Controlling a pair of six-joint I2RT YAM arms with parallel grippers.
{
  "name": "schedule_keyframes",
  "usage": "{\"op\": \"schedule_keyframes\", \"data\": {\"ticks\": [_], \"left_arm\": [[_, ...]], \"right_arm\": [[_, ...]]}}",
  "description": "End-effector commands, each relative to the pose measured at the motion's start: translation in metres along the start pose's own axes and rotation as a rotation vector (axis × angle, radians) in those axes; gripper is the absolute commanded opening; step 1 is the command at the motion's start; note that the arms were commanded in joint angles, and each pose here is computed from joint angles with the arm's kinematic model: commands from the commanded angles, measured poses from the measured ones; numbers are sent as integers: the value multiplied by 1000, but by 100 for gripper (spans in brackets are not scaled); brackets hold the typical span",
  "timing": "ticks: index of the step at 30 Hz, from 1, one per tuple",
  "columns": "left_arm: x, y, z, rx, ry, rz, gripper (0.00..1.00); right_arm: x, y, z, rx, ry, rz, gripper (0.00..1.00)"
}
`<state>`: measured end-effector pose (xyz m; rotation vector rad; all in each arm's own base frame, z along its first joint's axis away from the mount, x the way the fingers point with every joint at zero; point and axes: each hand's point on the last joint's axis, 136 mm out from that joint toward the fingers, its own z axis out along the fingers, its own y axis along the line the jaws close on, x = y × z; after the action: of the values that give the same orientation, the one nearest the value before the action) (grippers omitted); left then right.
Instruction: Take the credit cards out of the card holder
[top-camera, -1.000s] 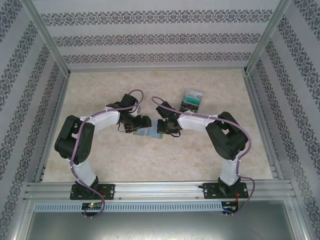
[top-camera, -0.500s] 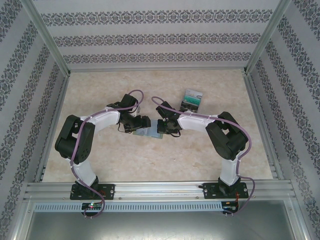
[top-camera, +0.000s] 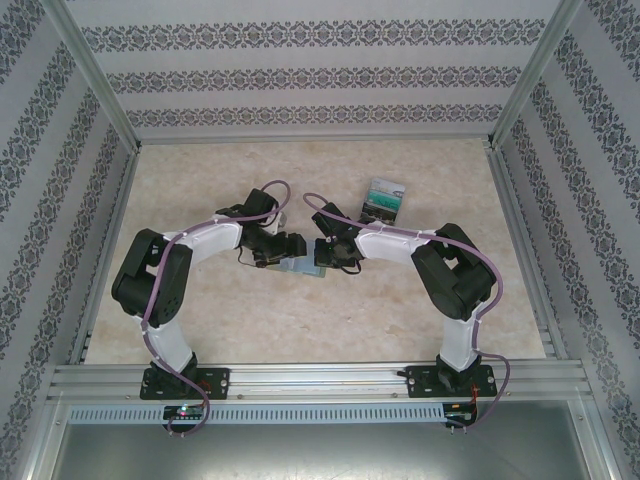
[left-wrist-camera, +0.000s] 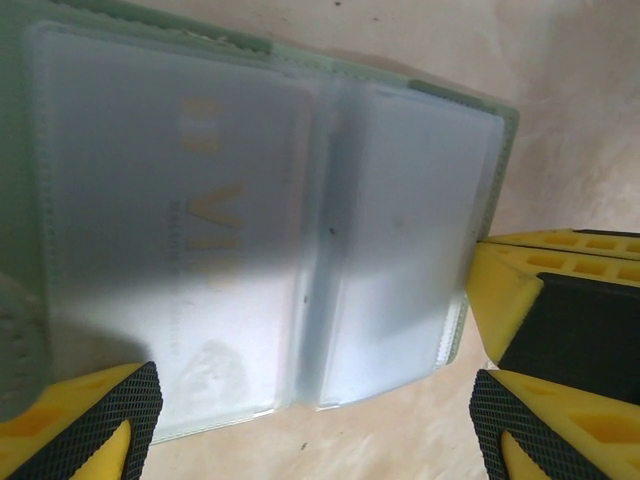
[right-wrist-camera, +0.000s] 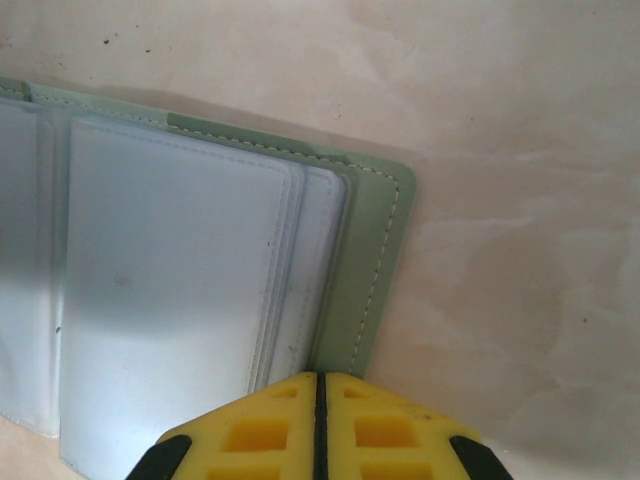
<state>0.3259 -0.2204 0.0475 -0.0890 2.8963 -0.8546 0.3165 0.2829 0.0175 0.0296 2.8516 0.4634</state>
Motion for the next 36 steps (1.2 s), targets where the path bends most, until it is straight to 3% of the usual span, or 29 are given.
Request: {"op": "schedule_keyframes", "data": {"ticks": [1,5,15,29,36], "left_arm": [[5,-7,7,41,21,23,83],[6,-6,6,36,20,19,83],[-9,20,-14,-119,-86,-5,84],[-6,33,-11,-168,-95,-42,84],[-4,24,-5,-108,-64,-32,84]], "right_arm": [[16,3,13,6,48,-4,0],[17,2,14,8,51,-3,0],[18,1,14,10,48,-3,0],[21,2,16,8,56,-4,0],[20,2,16,10,57,-4,0]]}}
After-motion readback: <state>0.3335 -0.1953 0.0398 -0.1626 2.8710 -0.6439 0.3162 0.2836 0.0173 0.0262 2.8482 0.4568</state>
